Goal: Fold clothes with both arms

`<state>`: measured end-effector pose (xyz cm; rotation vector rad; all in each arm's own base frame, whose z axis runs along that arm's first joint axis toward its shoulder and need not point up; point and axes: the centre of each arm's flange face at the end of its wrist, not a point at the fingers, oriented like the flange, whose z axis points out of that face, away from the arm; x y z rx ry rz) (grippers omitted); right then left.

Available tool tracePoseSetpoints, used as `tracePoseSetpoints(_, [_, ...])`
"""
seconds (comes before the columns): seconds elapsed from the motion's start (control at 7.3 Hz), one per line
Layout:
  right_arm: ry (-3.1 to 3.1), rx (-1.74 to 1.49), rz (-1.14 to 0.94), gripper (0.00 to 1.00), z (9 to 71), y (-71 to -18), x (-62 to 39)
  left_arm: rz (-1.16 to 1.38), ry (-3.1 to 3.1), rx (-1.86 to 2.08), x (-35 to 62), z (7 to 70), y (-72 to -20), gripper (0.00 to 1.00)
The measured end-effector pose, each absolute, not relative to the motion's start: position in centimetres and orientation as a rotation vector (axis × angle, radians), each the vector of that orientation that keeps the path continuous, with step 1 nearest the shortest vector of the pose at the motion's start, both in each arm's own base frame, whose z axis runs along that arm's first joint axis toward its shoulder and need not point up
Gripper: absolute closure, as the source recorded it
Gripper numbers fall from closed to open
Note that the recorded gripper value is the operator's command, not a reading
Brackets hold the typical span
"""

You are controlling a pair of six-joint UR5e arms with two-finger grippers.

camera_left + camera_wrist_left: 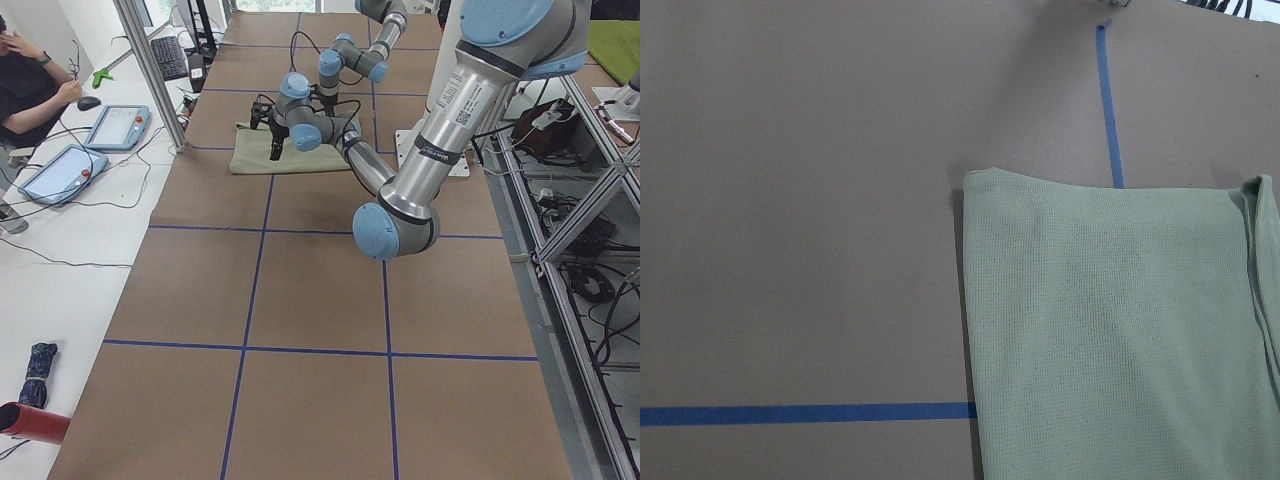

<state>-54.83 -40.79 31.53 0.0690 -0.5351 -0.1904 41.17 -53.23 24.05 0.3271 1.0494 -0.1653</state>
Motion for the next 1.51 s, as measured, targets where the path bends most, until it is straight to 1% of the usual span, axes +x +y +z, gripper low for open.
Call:
tracePoseSetpoints(0.55, [-0.529, 0.06, -0.177, 0.0, 32.6, -42.1, -53.3, -0.165, 1.054, 0.329, 41.1, 23.7, -53.2, 0.0])
tracePoseSetpoints(0.96, [-0.501, 0.065, -0.179, 0.0, 35.1, -43.9, -50.6, -0.165, 1.056, 0.33, 41.1, 23.6, -53.2, 0.0])
tracePoseSetpoints(1.23, [-0.478, 0.081, -0.196, 0.0, 37.3, -45.1, -46.8, -0.164, 1.057, 0.331, 41.1, 23.5, -53.1, 0.0])
tracePoseSetpoints(1.51, [-0.506, 0.112, -0.198, 0.0, 35.7, -46.3, -44.9, -0.163, 1.06, 0.333, 41.0, 23.2, -53.0, 0.0])
